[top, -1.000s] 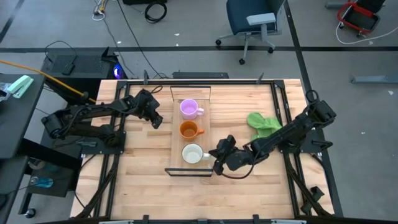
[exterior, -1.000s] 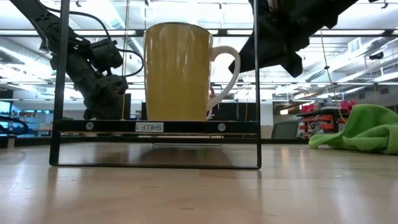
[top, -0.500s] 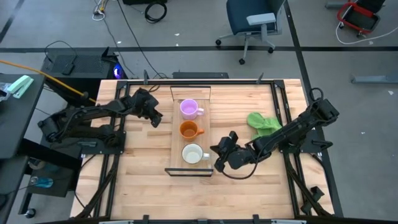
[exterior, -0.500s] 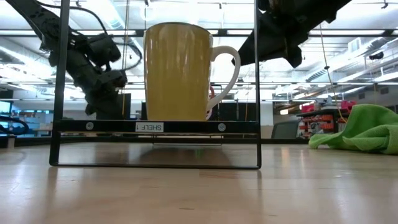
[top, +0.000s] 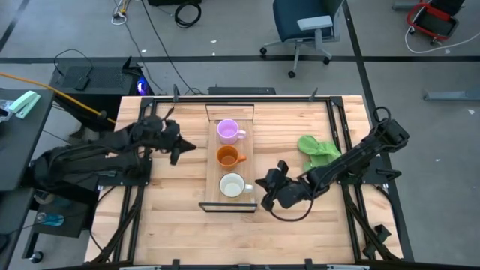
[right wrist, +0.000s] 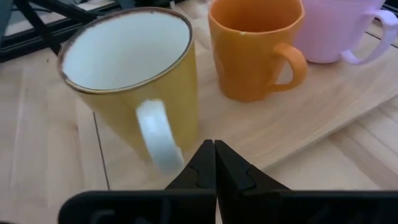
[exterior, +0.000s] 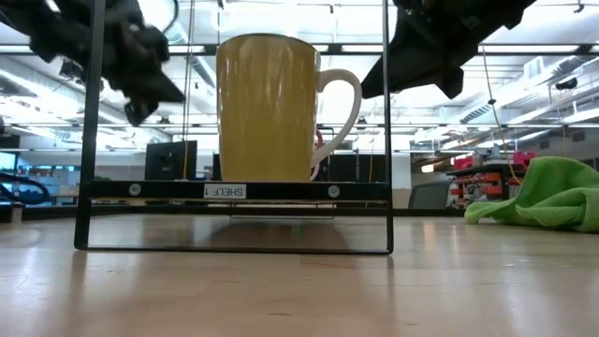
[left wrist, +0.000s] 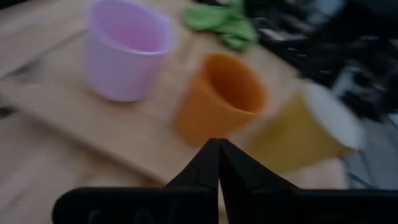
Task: Stack small to large cups/mugs on shelf
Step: Put the yellow mug on the shelf
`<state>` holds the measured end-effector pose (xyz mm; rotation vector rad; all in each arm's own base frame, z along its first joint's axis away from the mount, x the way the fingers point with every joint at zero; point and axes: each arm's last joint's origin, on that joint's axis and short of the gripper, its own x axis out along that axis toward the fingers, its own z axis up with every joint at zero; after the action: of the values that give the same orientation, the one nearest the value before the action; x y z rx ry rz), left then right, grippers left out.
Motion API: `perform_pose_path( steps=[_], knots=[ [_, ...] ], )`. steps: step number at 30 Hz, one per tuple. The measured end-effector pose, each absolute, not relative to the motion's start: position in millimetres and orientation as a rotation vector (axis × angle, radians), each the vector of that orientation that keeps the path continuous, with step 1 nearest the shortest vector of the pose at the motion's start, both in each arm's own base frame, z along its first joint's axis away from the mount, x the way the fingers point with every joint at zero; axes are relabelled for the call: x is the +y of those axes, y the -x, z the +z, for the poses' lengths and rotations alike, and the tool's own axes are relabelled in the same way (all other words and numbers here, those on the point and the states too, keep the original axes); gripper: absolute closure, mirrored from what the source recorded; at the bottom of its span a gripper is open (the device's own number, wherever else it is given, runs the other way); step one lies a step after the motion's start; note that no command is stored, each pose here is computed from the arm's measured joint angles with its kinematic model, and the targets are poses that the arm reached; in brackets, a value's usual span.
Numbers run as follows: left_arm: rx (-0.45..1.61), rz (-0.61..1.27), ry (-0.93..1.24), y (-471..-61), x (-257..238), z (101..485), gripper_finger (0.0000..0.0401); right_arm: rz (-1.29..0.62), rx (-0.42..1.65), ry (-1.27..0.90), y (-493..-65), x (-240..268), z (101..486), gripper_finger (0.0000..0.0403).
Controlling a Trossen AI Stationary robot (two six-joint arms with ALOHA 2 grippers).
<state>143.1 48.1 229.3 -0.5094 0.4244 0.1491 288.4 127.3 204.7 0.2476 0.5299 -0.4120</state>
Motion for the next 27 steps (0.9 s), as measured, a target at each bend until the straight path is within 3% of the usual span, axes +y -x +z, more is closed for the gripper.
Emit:
perform_pose_path(
  steps=[7, 27],
  knots=[
    [0.427, -0.052, 0.504, -143, 8, 237, 0.0394, -0.378, 0.49, -0.217, -282, 135, 216, 0.0403],
    [0.522, 0.042, 0.419, -189, -37, 206, 0.0379, -0.274, 0.44, -0.253, -298, 122, 225, 0.0403]
  ],
)
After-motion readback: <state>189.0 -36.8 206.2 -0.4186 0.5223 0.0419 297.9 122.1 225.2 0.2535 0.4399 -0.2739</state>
